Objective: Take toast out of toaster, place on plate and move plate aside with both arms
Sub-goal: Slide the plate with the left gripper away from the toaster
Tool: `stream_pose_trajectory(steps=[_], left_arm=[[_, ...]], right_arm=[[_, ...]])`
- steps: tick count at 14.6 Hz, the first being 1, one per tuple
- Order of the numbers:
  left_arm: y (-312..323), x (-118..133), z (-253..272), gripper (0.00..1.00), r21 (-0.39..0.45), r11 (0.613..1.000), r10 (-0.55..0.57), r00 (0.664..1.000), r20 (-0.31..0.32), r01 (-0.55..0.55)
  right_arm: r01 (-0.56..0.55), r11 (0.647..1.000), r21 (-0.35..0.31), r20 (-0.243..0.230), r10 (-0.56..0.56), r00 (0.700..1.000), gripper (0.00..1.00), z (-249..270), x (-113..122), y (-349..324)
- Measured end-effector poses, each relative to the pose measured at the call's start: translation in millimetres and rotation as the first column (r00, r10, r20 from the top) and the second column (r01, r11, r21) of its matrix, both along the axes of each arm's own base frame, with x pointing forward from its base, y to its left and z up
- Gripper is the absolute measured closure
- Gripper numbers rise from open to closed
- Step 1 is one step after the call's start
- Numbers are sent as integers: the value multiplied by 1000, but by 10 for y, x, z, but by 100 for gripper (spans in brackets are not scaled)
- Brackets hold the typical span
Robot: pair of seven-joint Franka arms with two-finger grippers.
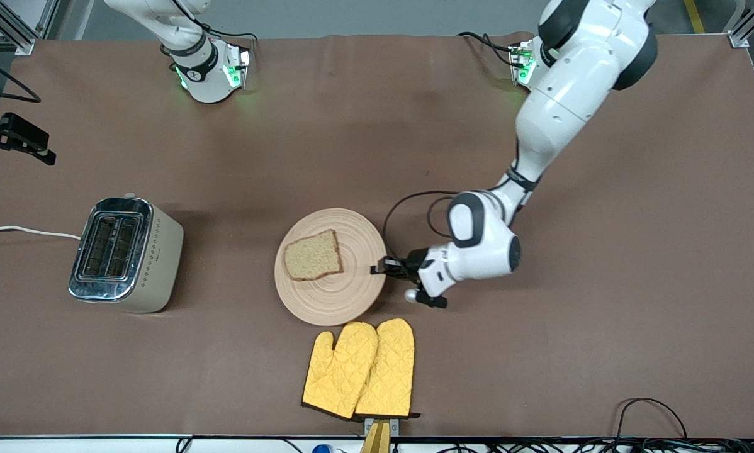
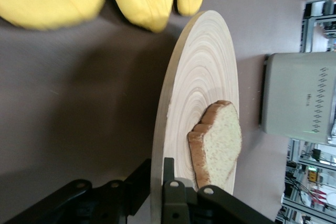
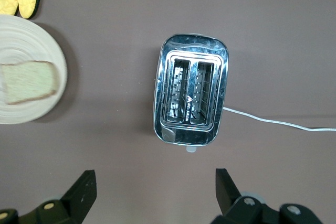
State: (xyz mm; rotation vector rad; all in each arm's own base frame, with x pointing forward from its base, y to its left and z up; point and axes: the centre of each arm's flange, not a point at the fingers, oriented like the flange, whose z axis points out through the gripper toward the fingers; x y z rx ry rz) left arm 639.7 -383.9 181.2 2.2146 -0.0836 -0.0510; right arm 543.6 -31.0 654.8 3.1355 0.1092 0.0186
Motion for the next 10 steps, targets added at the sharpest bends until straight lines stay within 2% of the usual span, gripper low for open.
stream_pose_trajectory(steps=[4,10], left_arm=[[897,277,132,87,-55,997,-56,998,36,58],[2727,392,28,87,-131,989,-63,996,66,71]], right_arm=[[18,1000,-1,-1,-18,1000,0,-6,11,-98],[21,1000,-1,-2,-21,1000,0,-11,18,-116]])
